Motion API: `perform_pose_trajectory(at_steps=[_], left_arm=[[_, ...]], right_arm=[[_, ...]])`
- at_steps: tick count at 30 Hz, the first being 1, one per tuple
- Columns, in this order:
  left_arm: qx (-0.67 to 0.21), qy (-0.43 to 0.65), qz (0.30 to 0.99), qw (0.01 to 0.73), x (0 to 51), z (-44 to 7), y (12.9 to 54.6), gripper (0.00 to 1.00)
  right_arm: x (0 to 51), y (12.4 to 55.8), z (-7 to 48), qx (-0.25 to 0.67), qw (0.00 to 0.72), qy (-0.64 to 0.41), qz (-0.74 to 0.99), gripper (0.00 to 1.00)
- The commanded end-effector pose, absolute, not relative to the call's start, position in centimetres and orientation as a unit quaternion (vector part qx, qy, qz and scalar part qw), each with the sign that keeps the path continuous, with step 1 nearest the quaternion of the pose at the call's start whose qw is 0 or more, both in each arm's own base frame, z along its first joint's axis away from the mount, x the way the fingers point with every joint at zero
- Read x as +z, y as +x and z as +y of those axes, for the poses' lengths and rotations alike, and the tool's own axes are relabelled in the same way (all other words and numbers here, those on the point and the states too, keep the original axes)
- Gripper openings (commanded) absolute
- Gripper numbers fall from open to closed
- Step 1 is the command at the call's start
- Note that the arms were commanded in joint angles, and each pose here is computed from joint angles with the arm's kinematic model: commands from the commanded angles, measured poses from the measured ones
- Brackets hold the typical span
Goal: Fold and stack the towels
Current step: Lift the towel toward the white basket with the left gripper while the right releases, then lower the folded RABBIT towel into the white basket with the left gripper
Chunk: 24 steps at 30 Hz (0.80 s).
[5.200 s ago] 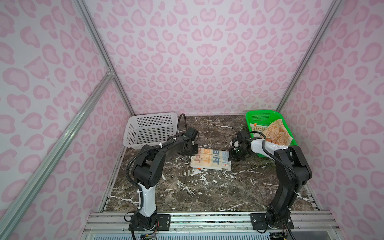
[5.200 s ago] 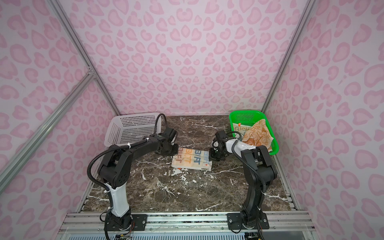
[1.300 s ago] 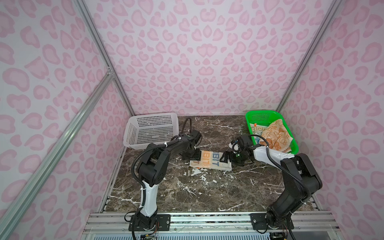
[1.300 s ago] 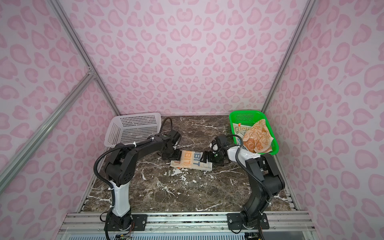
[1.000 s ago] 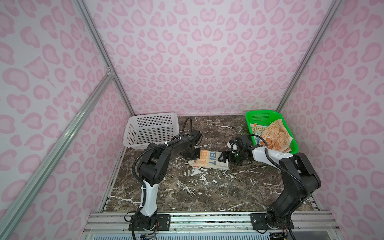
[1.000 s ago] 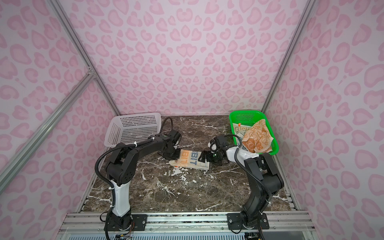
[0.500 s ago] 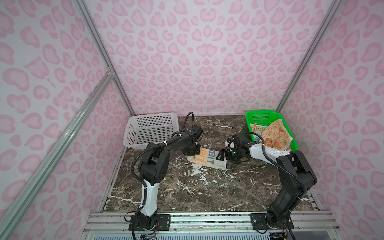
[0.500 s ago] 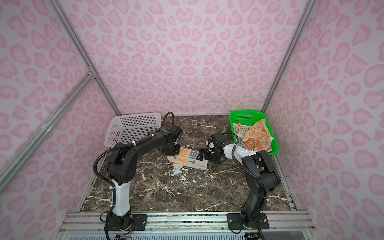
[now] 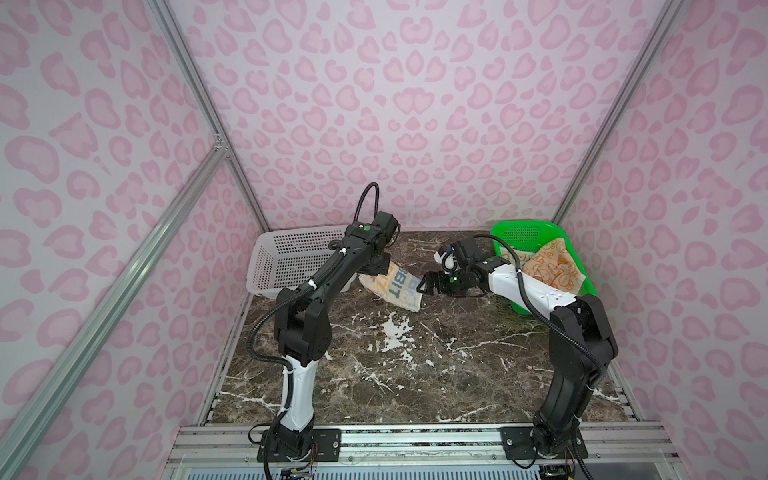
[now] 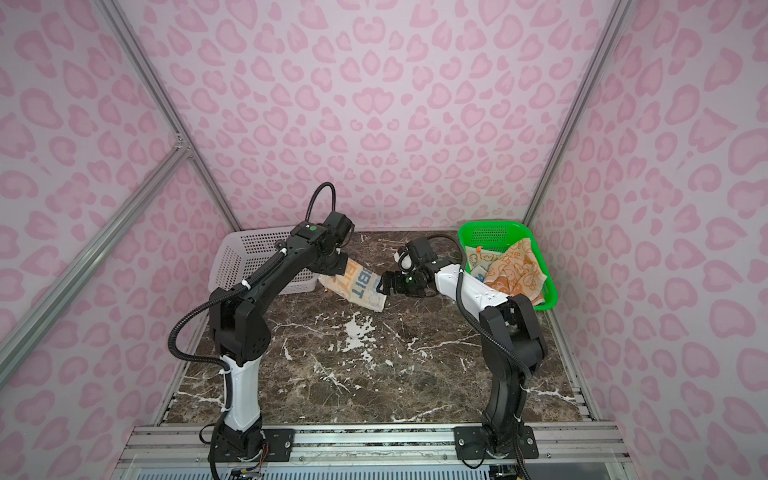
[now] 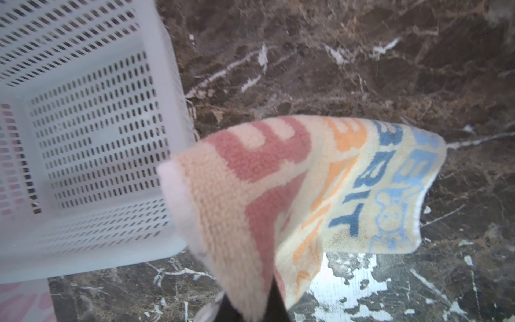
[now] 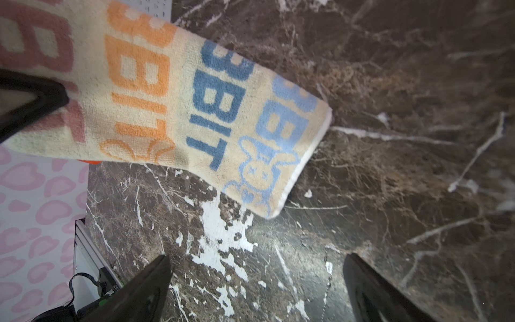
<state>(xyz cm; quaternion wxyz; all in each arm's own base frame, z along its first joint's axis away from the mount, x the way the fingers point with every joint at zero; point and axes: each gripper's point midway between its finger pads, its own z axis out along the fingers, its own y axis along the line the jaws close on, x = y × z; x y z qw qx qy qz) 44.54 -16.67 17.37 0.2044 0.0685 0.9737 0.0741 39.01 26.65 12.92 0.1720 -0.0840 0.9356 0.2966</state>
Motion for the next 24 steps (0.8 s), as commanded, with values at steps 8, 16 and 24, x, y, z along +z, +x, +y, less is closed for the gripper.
perform_pose_trajectory(at_steps=[8, 16, 24], left_arm=[[0.115, 0.034, 0.954, 0.276, 24.1, -11.0, 48.2, 0.04], [0.096, -0.009, 0.955, 0.280, 24.7, -6.0, 49.7, 0.04], [0.103, -0.027, 0.955, 0.276, 22.9, -2.0, 51.2, 0.04]], right_arm=[[15.5, 41.0, 29.6, 0.303, 0.190, -0.107, 0.928, 0.98], [15.3, 42.1, 32.4, 0.291, 0.188, -0.128, 0.929, 0.98], [16.1, 43.5, 34.7, 0.291, 0.199, -0.135, 0.926, 0.98]])
